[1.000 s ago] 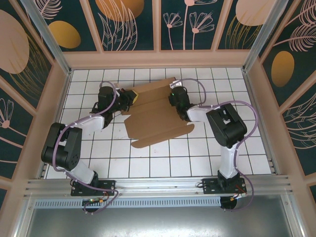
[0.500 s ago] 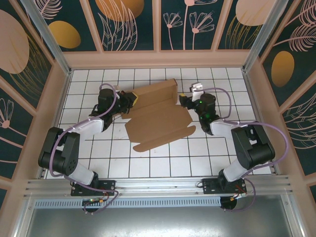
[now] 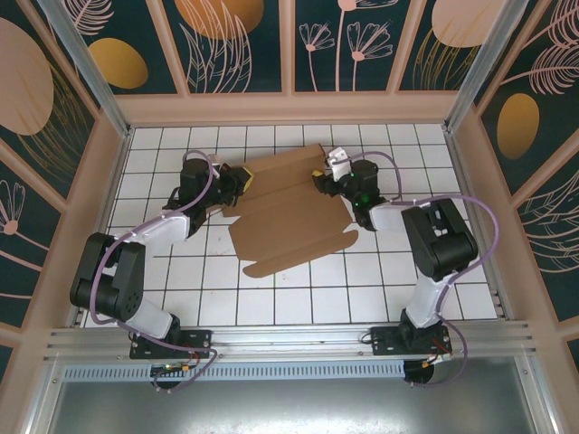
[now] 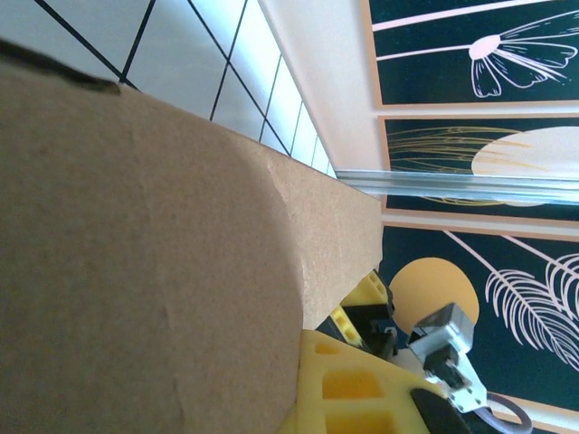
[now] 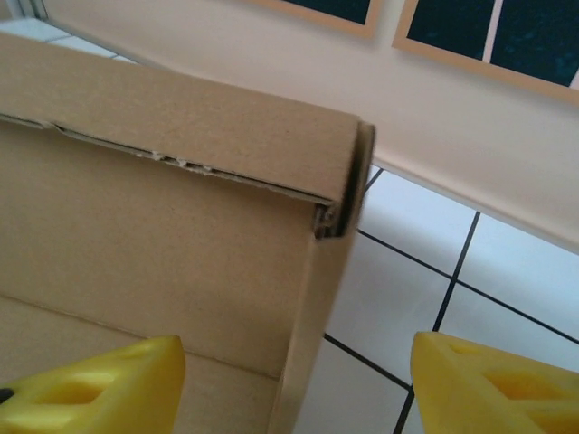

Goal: Fold the paper box

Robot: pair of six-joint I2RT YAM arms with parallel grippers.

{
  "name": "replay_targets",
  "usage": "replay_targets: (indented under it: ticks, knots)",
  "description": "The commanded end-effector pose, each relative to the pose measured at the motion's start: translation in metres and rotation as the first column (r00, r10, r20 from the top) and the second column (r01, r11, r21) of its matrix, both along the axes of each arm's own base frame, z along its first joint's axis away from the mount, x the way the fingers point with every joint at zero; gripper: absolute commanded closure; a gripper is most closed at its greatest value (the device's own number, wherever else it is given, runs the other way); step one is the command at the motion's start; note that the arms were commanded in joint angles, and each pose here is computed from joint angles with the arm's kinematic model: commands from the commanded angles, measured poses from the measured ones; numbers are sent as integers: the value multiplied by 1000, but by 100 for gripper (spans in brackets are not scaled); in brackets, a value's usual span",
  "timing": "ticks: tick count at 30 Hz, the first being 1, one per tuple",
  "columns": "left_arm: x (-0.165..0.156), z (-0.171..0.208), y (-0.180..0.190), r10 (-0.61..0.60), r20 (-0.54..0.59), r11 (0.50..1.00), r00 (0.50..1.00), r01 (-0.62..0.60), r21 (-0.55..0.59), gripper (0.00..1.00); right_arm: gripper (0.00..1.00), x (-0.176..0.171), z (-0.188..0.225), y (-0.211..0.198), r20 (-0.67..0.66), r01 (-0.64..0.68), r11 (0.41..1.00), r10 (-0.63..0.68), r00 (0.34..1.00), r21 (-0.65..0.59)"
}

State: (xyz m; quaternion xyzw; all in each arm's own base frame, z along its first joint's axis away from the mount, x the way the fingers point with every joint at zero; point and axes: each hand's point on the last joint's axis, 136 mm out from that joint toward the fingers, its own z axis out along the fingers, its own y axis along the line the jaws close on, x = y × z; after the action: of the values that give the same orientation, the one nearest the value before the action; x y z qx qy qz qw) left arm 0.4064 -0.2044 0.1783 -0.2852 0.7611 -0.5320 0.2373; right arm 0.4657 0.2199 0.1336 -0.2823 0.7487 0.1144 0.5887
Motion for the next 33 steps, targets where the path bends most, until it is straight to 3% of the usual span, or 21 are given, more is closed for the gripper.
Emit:
replay_targets:
  ticks: [1, 8, 12, 19, 20, 24, 30, 33]
  knots:
    - [3, 1, -1, 2, -11, 1000, 1000, -2, 17, 100, 42, 23, -1, -4, 20, 61, 997, -60, 998, -47]
    - [6, 5, -2, 9, -16, 1000, 1000, -9, -3, 100, 53, 52, -16, 3, -29, 78, 993, -81, 996, -93]
    - [7, 7, -2, 15, -16, 1000, 1000, -15, -15, 100, 66, 58, -24, 10, -66, 71, 992, -78, 995, -104]
    - [8, 4, -1, 25, -28, 999, 999, -25, -20, 100, 65, 49, -40, 11, -108, 70, 995, -78, 991, -77]
    - [7, 3, -2, 25, -30, 999, 999, -25, -21, 100, 68, 50, -43, 10, -114, 78, 994, -87, 990, -82]
    - [7, 2, 1, 38, -31, 999, 999, -38, -19, 100, 98, 53, -51, 10, -133, 134, 982, -152, 979, -132]
    - [10, 2, 0, 39, -35, 999, 999, -40, -23, 100, 100, 56, -50, -5, -94, 317, 927, -341, 936, -201]
    - [12, 3, 0, 39, -26, 999, 999, -39, -15, 100, 100, 49, -40, -5, -84, 316, 939, -329, 941, -137]
